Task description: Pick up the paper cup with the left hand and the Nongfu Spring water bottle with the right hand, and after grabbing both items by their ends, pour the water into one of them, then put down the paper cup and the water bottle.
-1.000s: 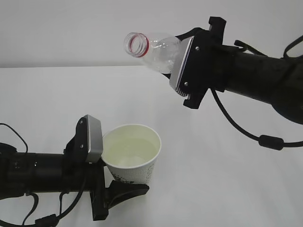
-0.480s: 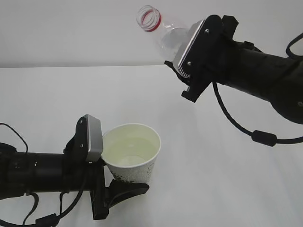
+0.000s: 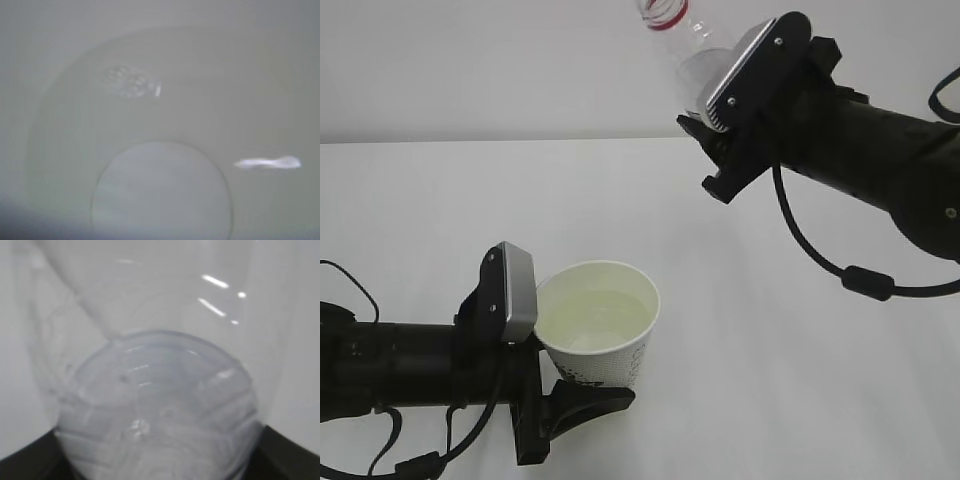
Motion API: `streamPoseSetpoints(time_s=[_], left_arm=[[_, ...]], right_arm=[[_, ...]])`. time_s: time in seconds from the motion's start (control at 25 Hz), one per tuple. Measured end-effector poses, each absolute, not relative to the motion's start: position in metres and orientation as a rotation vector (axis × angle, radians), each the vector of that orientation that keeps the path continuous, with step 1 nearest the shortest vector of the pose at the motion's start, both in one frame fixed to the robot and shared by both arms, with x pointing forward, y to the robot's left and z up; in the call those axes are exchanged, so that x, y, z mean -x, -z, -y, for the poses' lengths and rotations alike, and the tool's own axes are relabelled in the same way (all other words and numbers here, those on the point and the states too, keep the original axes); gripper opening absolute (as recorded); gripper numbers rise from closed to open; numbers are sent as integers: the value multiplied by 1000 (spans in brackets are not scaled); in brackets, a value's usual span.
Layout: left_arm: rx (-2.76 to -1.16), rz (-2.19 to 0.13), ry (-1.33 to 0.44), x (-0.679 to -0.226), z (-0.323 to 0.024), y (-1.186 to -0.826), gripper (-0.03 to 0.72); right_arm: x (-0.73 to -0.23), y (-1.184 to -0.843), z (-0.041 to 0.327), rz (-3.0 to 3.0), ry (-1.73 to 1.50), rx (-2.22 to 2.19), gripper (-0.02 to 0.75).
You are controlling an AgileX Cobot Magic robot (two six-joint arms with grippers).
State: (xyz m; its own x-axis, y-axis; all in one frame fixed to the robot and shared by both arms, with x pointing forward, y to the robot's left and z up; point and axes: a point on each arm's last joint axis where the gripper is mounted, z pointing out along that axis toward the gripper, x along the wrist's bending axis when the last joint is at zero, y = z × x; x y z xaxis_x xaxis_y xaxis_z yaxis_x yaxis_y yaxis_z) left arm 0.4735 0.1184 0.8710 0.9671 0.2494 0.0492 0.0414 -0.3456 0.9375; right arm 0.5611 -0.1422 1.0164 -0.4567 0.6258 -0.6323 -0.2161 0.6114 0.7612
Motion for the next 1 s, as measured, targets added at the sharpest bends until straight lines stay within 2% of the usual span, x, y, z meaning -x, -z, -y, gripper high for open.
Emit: streamPoseSetpoints(time_s=[1.0], left_arm=[[-1913,-226,-225,-475,-119,-871,511]], right_arm=[[-568,-1016,156,-1686,-1120,-792,508]])
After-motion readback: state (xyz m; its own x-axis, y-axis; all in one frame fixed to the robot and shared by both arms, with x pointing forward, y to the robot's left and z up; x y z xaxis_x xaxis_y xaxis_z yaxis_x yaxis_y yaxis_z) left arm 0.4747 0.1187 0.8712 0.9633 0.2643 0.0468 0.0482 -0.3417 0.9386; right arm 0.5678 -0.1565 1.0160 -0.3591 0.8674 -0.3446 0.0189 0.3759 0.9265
